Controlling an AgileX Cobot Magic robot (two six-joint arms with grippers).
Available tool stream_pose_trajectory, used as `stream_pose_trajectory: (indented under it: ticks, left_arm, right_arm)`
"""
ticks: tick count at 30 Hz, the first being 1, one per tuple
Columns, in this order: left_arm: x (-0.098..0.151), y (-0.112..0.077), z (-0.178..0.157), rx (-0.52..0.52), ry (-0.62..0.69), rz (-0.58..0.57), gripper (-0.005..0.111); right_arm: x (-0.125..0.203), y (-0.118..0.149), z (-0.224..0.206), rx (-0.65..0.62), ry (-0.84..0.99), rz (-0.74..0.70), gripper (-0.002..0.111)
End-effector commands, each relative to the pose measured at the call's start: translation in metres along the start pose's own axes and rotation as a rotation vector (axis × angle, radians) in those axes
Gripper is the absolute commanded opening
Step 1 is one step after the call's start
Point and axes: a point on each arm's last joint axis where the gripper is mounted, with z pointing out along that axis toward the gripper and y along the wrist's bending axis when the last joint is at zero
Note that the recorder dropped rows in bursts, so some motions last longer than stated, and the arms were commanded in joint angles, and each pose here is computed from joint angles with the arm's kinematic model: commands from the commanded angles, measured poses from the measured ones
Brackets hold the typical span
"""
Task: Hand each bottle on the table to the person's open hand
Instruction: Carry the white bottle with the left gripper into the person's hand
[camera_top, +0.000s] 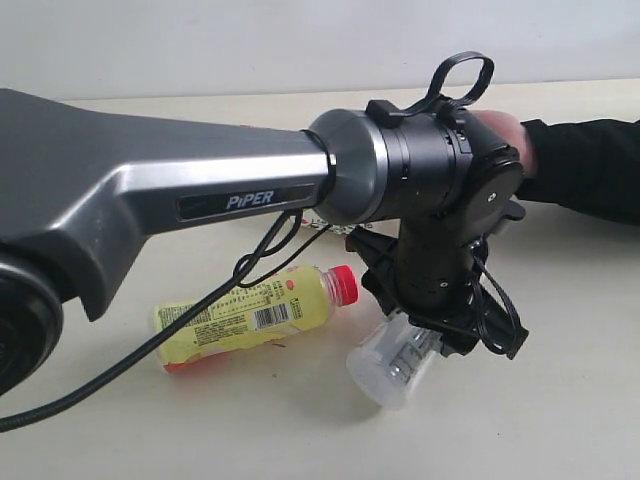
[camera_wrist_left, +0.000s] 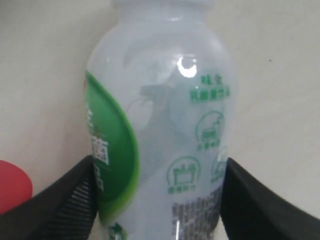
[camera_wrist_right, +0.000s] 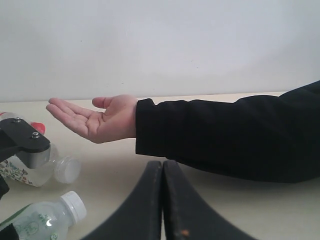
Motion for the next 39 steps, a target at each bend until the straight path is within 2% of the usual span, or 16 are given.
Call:
stream_pose_trajectory:
  ticks: [1,4,7,11,12,14,16,20,25,31,39]
  left_arm:
    - [0.003,-0.001,-0.017,0.004,0.011,0.009,0.000]
    - [0.002,0.000,-0.043,0.023,-0.041,0.003,0.000]
    - [-0.002,0.000,-0.079,0.065,-0.160,-0.045,0.000]
    - [-0.023,-0.005,-0.112,0.215,-0.453,-0.217,0.000]
    - [-0.033,-0.003,-0.118,0.273,-0.537,-0.297,0.000]
    - [-0.048,0.004,-0.124,0.358,-0.603,-0.431,0.000]
    - [-0.058,0.011,-0.127,0.422,-0.647,-0.487,0.000]
    - [-0.074,0.031,-0.128,0.533,-0.688,-0.616,0.000]
    - [-0.092,0.062,-0.123,0.684,-0.678,-0.824,0.000]
    - [-0.103,0.087,-0.094,0.679,-0.662,-0.913,0.000]
    - [-0.108,0.102,-0.048,0.642,-0.631,-0.974,0.000]
  right_arm:
    - [0.001,0.000,0.000,-0.002,-0.007,-0.012,0.000]
    - [0.001,0.000,0.000,-0.001,-0.005,-0.012,0.000]
    - [0.001,0.000,0.000,-0.001,-0.005,-0.012,0.000]
    - [0.001,0.000,0.000,-0.001,-0.005,-0.012,0.000]
    - [0.001,0.000,0.000,-0.001,-0.005,-0.012,0.000]
    - [0.001,0.000,0.000,-0.001,-0.005,-0.012,0.000]
    - [0.001,0.000,0.000,-0.001,-0.005,-0.012,0.000]
    - [0.001,0.000,0.000,-0.001,-0.005,-0.012,0.000]
    - [0.001,0.000,0.000,-0.001,-0.005,-0.012,0.000]
    - [0.001,0.000,0.000,-0.001,-0.005,-0.012,0.000]
    - [0.001,0.000,0.000,-0.001,-0.005,-0.012,0.000]
